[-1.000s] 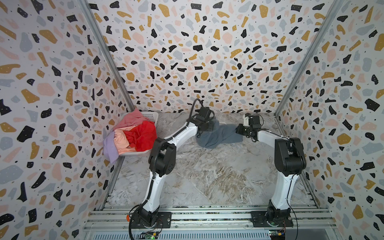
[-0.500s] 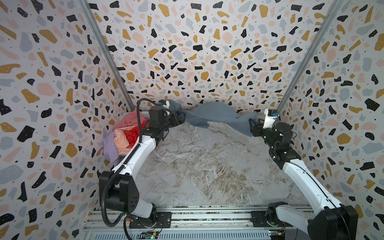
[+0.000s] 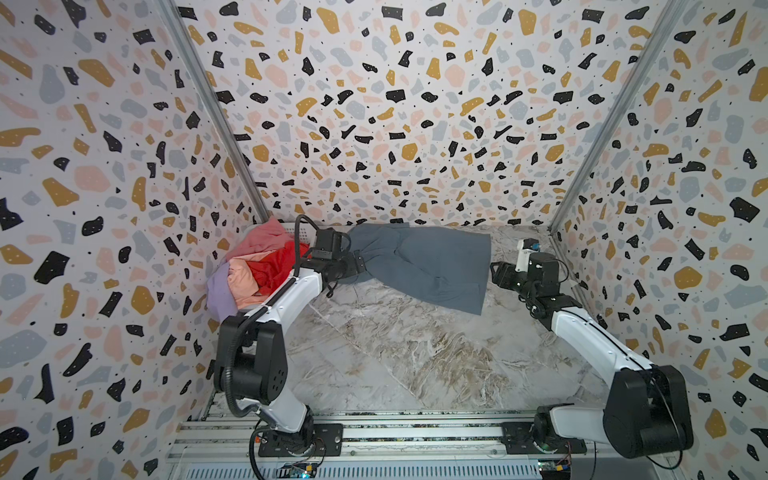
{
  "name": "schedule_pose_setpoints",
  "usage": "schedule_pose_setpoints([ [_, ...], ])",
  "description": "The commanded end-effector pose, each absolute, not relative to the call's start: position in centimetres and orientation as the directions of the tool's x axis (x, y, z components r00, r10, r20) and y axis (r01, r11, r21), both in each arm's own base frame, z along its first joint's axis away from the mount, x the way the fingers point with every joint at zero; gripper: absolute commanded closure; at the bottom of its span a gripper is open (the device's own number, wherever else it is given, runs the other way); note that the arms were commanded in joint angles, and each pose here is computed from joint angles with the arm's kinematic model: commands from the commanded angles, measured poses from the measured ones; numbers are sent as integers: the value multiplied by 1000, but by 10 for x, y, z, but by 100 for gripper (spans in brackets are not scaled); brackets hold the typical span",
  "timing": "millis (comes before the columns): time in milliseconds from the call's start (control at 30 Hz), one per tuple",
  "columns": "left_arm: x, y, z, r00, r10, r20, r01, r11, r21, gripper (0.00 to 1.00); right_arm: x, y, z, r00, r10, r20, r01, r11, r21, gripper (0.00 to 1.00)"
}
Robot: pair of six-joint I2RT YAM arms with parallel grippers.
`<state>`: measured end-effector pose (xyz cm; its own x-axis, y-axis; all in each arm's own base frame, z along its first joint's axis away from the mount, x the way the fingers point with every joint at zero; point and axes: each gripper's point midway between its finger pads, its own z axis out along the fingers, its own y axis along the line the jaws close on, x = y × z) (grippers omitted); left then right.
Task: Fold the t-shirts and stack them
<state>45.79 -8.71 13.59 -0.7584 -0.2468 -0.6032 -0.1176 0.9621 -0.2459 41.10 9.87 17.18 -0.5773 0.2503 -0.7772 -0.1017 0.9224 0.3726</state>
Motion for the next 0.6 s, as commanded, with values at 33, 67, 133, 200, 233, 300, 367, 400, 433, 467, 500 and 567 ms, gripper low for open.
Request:
schedule_pose_setpoints([
  [33, 486, -73, 114, -768, -199, -609, -150, 980, -132, 6, 425, 141, 158, -627, 200, -753, -188, 899, 396, 33],
  [67, 493, -73, 111, -770, -189, -610, -148, 982, -117, 7, 428, 147, 152, -638, 183, -748, -194, 902, 386, 33],
  [133, 506, -69, 107, -765, -181, -618, -159, 983, -91, 8, 433, 156, 139, -656, 152, -740, -197, 911, 362, 33],
  [200, 516, -64, 105, -760, -177, -625, -176, 982, -65, 8, 439, 160, 130, -665, 131, -735, -191, 922, 337, 32],
  [233, 521, -60, 103, -760, -175, -626, -183, 982, -53, 9, 440, 161, 123, -677, 121, -726, -190, 924, 332, 32],
  [300, 528, -55, 99, -762, -166, -626, -195, 981, -22, 9, 442, 162, 114, -692, 109, -713, -189, 927, 325, 31],
  [367, 532, -47, 96, -765, -155, -625, -213, 977, 19, 9, 442, 161, 103, -706, 97, -702, -183, 932, 313, 28],
  [400, 533, -43, 94, -769, -150, -622, -221, 975, 38, 9, 441, 161, 99, -712, 90, -697, -183, 934, 308, 26],
  [433, 533, -40, 91, -772, -150, -618, -228, 973, 48, 9, 441, 160, 95, -717, 83, -692, -183, 936, 301, 25],
  [467, 533, -39, 86, -776, -152, -612, -228, 972, 47, 9, 441, 160, 90, -725, 80, -685, -177, 938, 297, 23],
  [500, 534, -38, 81, -782, -160, -602, -227, 973, 37, 9, 441, 159, 86, -730, 74, -680, -177, 940, 292, 23],
  [567, 534, -37, 68, -800, -179, -573, -222, 975, 5, 13, 443, 160, 79, -737, 70, -672, -174, 942, 288, 21],
])
